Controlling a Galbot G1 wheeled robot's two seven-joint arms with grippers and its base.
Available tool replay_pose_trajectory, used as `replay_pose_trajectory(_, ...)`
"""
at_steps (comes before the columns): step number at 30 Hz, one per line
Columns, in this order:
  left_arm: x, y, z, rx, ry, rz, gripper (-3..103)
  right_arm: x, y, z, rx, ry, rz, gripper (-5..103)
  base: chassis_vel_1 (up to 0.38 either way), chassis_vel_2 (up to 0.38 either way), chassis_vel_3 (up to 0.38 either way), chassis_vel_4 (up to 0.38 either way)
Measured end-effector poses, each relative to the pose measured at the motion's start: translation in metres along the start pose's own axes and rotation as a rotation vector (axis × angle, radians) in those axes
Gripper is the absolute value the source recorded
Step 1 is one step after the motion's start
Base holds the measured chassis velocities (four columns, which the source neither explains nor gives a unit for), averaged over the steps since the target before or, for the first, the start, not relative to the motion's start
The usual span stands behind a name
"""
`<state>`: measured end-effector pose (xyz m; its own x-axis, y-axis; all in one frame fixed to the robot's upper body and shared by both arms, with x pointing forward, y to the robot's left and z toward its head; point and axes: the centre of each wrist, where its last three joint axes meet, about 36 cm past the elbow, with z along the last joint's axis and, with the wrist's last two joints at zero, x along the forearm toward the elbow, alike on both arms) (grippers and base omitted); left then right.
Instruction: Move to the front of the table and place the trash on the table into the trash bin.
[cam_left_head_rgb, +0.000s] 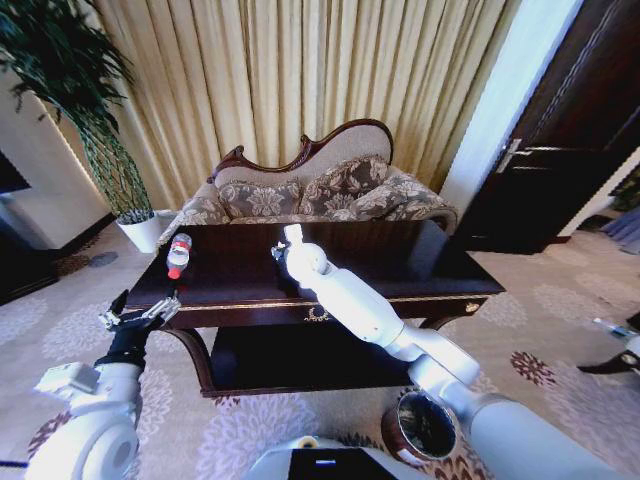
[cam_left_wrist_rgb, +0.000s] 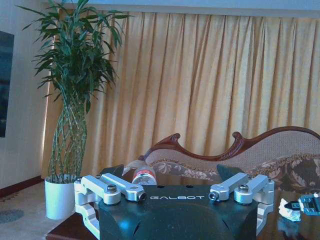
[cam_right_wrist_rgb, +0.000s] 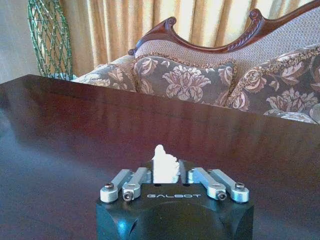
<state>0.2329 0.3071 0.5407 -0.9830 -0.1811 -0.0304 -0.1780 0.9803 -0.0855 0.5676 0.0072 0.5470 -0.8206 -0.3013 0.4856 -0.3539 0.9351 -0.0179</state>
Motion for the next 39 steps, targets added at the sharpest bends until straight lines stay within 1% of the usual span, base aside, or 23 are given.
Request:
replay_pose_trajectory(1,0.0,0.0,0.0,-0.001,-0.001,0.0,100,0.0,-0.001,0.001,0.003,-0.001,0.0,24,0.0,0.0,0.0,0.0)
replay_pose_trajectory(2,0.0,0.0,0.0,-0.001,-0.001,0.0,100,0.0,-0.001,0.001,0.003,-0.001,0.0,24,0.0,0.0,0.0,0.0)
replay_pose_trajectory(4,-0.001,0.0,-0.001,-0.001,-0.003,0.001,100,-0.001,-0.003,0.003,0.008,-0.006,0.003,14,0.0,0.0,0.0,0.0)
replay_pose_trajectory(5,-0.001,0.0,-0.001,-0.001,-0.003,0.001,100,-0.001,-0.003,0.003,0.008,-0.006,0.003,14,0.0,0.0,0.0,0.0)
replay_pose_trajectory(7,-0.001,0.0,-0.001,-0.001,-0.002,0.002,100,-0.001,-0.005,0.005,0.017,-0.014,0.004,3,0.0,0.0,0.0,0.0)
replay_pose_trajectory(8,-0.001,0.0,0.0,0.0,-0.002,0.002,100,-0.001,-0.006,0.007,0.02,-0.019,0.005,2,0.0,0.0,0.0,0.0)
replay_pose_trajectory(12,0.0,0.0,0.0,0.001,0.001,0.002,100,0.002,-0.008,0.007,0.013,-0.029,0.002,0,0.0,0.0,0.0,0.0)
replay_pose_trajectory(16,0.0,0.0,0.0,0.001,0.002,0.001,100,0.01,-0.013,0.001,-0.013,-0.063,-0.007,0,0.0,0.0,0.0,0.0)
replay_pose_trajectory(17,0.0,0.0,0.0,0.0,0.002,0.001,100,0.016,-0.018,-0.005,-0.029,-0.092,-0.008,0,0.0,0.0,0.0,0.0)
replay_pose_trajectory(18,0.0,0.0,0.0,0.0,0.002,0.001,100,0.016,-0.018,-0.005,-0.029,-0.092,-0.008,0,0.0,0.0,0.0,0.0)
replay_pose_trajectory(20,0.0,-0.002,0.001,0.002,0.005,0.006,100,0.031,-0.031,-0.019,-0.059,-0.157,-0.003,0,0.0,0.0,0.0,0.0)
replay_pose_trajectory(21,0.0,-0.002,0.001,0.002,0.005,0.006,100,0.031,-0.031,-0.019,-0.059,-0.157,-0.003,0,0.0,0.0,0.0,0.0)
replay_pose_trajectory(24,0.0,-0.003,0.002,0.003,0.007,0.011,100,0.043,-0.049,-0.024,-0.073,-0.197,0.028,0,0.0,0.0,0.0,0.0)
replay_pose_trajectory(25,0.0,-0.003,0.002,0.003,0.006,0.012,100,0.048,-0.062,-0.025,-0.082,-0.213,0.052,0,0.0,0.0,0.0,0.0)
replay_pose_trajectory(26,0.0,-0.003,0.002,0.003,0.006,0.012,100,0.048,-0.062,-0.025,-0.082,-0.213,0.052,0,0.0,0.0,0.0,0.0)
replay_pose_trajectory(28,-0.001,-0.003,0.001,0.002,0.005,0.014,100,0.06,-0.09,-0.02,-0.103,-0.257,0.104,0,0.0,0.0,0.0,0.0)
replay_pose_trajectory(29,-0.001,-0.003,0.001,0.002,0.005,0.014,100,0.06,-0.09,-0.02,-0.103,-0.257,0.104,0,0.0,0.0,0.0,0.0)
replay_pose_trajectory(30,-0.001,-0.003,0.001,0.001,0.004,0.013,100,0.065,-0.1,-0.016,-0.102,-0.281,0.128,0,0.0,0.0,0.0,0.0)
replay_pose_trajectory(32,-0.001,-0.004,0.001,0.002,0.004,0.016,100,0.076,-0.127,0.003,-0.063,-0.366,0.209,0,0.0,0.0,0.0,0.0)
replay_pose_trajectory(34,-0.001,-0.004,0.001,0.003,0.004,0.017,100,0.078,-0.131,0.006,-0.056,-0.377,0.221,0,0.0,0.0,0.0,0.0)
replay_pose_trajectory(35,-0.001,-0.005,0.002,-0.001,0.003,0.021,100,0.088,-0.149,0.021,-0.044,-0.414,0.281,0,0.0,0.0,0.0,0.0)
replay_pose_trajectory(37,-0.001,-0.005,0.002,-0.003,0.002,0.022,100,0.09,-0.153,0.025,-0.045,-0.418,0.294,0,0.0,0.0,0.0,0.0)
replay_pose_trajectory(39,-0.002,-0.007,0.002,-0.004,-0.003,0.03,100,0.107,-0.175,0.041,-0.05,-0.444,0.352,0,0.0,0.0,0.0,0.0)
